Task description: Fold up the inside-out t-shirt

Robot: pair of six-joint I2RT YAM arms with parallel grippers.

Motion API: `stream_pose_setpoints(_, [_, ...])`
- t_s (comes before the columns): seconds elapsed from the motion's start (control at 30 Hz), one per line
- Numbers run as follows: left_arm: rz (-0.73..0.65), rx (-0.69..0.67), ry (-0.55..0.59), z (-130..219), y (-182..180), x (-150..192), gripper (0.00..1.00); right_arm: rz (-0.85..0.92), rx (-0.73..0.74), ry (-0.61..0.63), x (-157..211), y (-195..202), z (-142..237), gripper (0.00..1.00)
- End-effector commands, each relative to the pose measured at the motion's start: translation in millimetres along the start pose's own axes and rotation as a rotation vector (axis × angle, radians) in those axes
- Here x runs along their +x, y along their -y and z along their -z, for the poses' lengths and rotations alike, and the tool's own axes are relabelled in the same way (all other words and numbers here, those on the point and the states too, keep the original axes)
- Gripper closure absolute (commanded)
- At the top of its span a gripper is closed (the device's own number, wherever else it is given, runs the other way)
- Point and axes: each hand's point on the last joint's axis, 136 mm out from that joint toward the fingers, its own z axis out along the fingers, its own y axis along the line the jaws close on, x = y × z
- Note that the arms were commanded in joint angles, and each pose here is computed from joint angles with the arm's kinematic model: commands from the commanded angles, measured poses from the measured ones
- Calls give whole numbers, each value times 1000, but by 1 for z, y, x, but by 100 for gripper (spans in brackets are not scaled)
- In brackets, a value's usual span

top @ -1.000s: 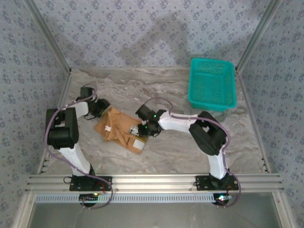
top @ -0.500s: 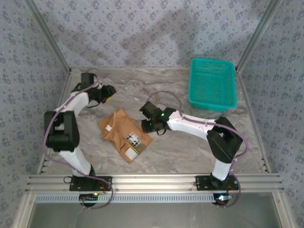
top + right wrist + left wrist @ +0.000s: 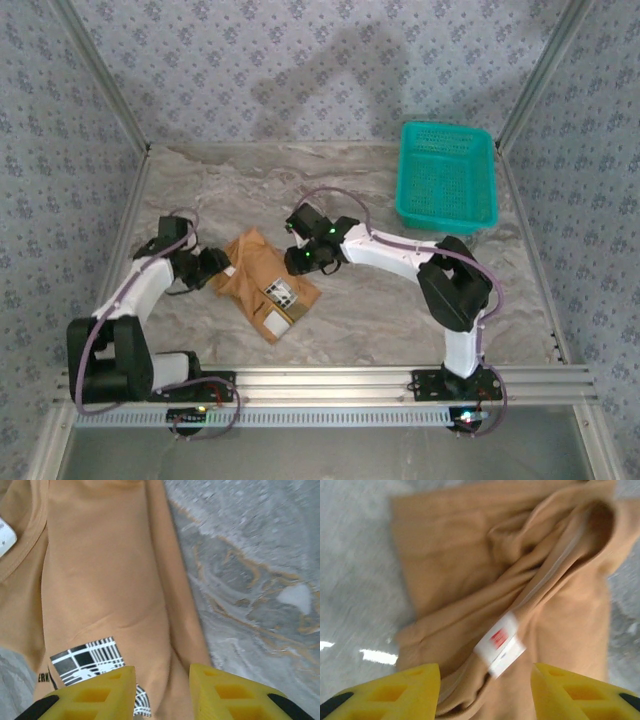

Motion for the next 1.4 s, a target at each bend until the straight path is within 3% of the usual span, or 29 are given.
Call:
stream_pose_setpoints(0.0, [25, -50, 49, 6, -14, 7, 49, 33, -30, -47, 10, -12, -9, 64])
stream_pose_setpoints(0.23, [68, 12, 66, -8, -14, 16, 49, 30, -17, -116, 33, -8, -33, 64])
stream_pose_setpoints(0.27, [73, 21, 65, -12, -13, 17, 53, 25, -3, -126, 38, -4, -36, 64])
stream_pose_setpoints(0.37, [84, 41, 77, -22, -10, 11, 77, -3, 45, -171, 55, 13, -48, 65])
stream_pose_setpoints(0.53, [32, 12, 114, -9, 7, -22, 100, -15, 113, -258, 102, 29, -55, 67])
stream_pose_setpoints(0.77, [-43, -33, 162, 4, 27, -64, 100, 1, 178, -309, 146, 27, -46, 67])
stream_pose_setpoints(0.97, [-44, -41, 91, -18, 32, -80, 100, 14, 155, -235, 130, 4, -25, 66])
stream_pose_setpoints(1.0, [-43, -39, 79, -22, 33, -81, 96, 20, 148, -207, 121, -1, -18, 65])
stream_pose_setpoints(1.13, [-76, -28, 74, -27, 40, -92, 51, 9, 113, -56, 62, -14, 15, 45])
stream_pose_setpoints(1.17, [-95, -19, 75, -24, 44, -95, 45, -6, 114, -30, 47, -8, 18, 40])
stream_pose_setpoints(1.27, [-135, -2, 122, -6, 52, -105, 27, -24, 101, 25, 3, 14, 14, 36])
stream_pose_setpoints(1.37, [-149, 35, 219, 11, 56, -109, 16, -26, 119, 63, -39, 39, 1, 35])
